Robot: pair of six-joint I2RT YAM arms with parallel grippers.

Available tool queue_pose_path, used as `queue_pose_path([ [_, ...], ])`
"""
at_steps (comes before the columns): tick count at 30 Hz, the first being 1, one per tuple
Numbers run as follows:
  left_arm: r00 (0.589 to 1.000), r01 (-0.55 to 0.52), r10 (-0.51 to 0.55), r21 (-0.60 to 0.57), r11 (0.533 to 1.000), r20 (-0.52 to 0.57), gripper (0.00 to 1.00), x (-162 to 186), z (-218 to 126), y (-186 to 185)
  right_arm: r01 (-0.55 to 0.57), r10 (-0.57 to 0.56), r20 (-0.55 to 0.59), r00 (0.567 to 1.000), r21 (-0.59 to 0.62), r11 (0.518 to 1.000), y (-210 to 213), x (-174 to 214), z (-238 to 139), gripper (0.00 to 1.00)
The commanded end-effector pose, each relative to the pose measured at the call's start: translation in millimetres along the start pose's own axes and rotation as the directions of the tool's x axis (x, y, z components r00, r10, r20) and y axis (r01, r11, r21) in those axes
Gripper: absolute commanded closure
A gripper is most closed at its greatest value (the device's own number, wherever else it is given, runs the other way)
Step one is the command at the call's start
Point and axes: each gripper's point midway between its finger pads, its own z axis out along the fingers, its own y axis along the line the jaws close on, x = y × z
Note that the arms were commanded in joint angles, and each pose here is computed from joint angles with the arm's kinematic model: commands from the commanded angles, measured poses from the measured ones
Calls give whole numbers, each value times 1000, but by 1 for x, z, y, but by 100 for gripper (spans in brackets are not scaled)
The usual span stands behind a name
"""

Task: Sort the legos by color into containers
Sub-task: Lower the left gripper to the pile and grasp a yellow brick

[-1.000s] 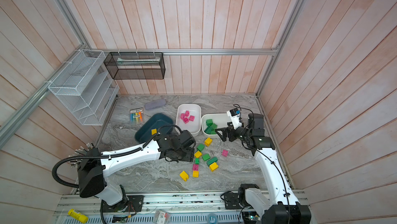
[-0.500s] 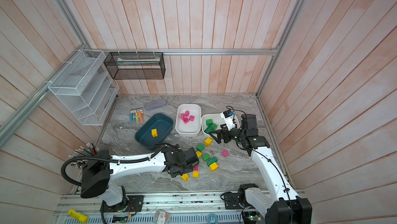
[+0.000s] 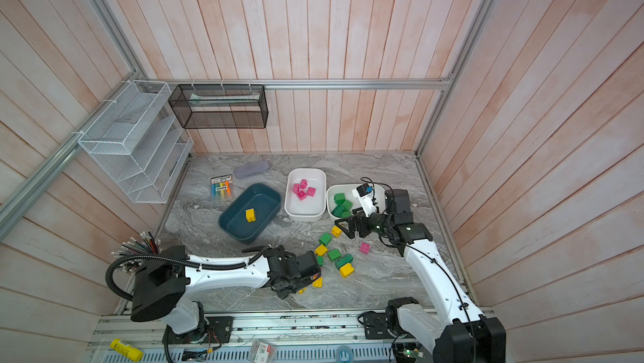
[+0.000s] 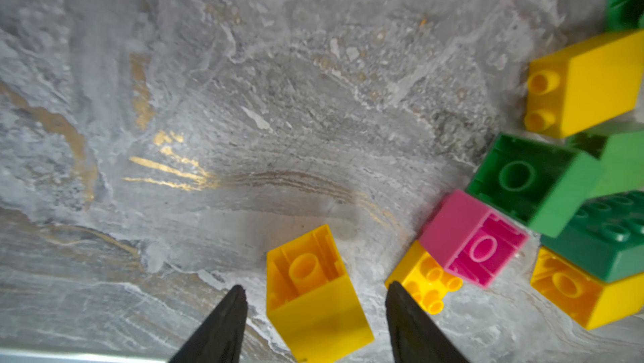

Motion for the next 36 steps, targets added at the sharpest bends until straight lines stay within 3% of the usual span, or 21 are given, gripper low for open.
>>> queue_pose_path([
  [1,999,40,-40,-37,999,-5,39,3,13,9,-37,36,-34,999,-20,999,7,14,2,3],
  [9,1000,28,-28,-52,998,-5,54,4,18,10,-26,17,-97,995,-97,995,28,8,8,3],
  [15,1000,9,-9,-73,997,-8,64,4,20,18,51,-59,-216,975,-46,998,20,29,4,3],
  [18,1000,-11,10,-81,997,-9,68,4,19,21,73,-84,-202,976,-62,995,26,27,1,2],
  [23,999,-39,40,-85,996,15,69,-3,5,22,139,-144,-243,959,-39,990,19,36,-1,2],
  [31,991,-106,109,-38,994,80,70,-30,-43,9,134,-146,-244,959,-64,989,22,39,1,2],
  [36,979,-157,158,-12,987,126,70,-57,-73,0,116,-138,-162,977,-141,983,40,22,-1,2],
])
